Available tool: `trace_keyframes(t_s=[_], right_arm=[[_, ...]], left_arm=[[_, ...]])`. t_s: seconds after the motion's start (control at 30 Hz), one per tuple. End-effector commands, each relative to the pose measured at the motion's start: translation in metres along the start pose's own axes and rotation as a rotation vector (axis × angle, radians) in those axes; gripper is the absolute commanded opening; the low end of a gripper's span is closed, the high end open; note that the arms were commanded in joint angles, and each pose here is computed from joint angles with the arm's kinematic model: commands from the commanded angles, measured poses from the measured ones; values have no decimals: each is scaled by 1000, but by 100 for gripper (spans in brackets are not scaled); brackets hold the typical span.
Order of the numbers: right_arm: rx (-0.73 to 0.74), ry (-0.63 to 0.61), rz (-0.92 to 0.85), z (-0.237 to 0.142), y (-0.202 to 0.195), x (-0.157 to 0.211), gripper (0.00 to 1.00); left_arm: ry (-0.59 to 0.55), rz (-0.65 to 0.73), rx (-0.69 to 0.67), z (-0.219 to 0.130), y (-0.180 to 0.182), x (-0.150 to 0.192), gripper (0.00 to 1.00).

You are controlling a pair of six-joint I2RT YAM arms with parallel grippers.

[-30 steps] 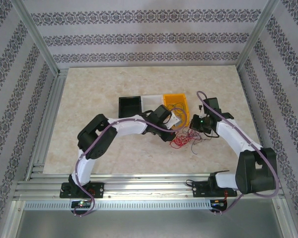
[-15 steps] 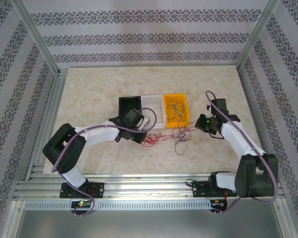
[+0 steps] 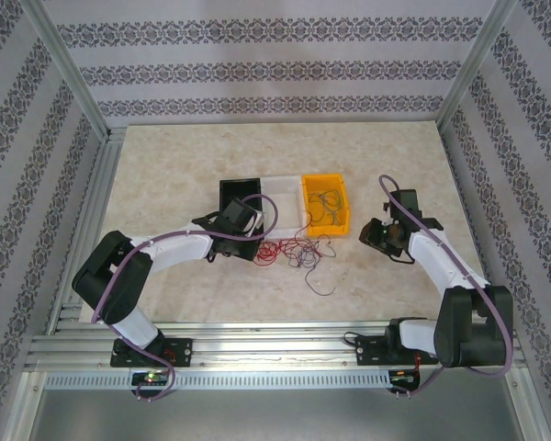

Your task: Untangle the cables

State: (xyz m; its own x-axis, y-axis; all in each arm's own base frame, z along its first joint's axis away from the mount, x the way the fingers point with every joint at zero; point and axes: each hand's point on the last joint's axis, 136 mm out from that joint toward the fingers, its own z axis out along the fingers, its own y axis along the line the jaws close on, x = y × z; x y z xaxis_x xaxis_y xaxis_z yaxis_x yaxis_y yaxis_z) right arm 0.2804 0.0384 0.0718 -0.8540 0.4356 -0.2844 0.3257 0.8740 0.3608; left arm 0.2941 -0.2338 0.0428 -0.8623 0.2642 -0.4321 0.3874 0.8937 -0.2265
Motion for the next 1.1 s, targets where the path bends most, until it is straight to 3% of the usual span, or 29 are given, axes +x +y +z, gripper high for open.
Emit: trace_keyframes(t_s=[0.0,0.27,0.47,0.77,1.07], right_arm=[[-40,-36,-18,-6,6,-4,37],[-132,31,-162,2,46,25,38],[-109,78,-317,17,72,57,38],[39,86,-389,42,68,46,37],[65,88,-414,61,75,38,36]], left_arm=[[40,30,-25,3,7,7,0],[41,63,19,5,-4,2,0],[35,71,27,7,-6,-1,0],[50,80,28,7,-6,1,0],[55,71,50,10,-10,2,0]])
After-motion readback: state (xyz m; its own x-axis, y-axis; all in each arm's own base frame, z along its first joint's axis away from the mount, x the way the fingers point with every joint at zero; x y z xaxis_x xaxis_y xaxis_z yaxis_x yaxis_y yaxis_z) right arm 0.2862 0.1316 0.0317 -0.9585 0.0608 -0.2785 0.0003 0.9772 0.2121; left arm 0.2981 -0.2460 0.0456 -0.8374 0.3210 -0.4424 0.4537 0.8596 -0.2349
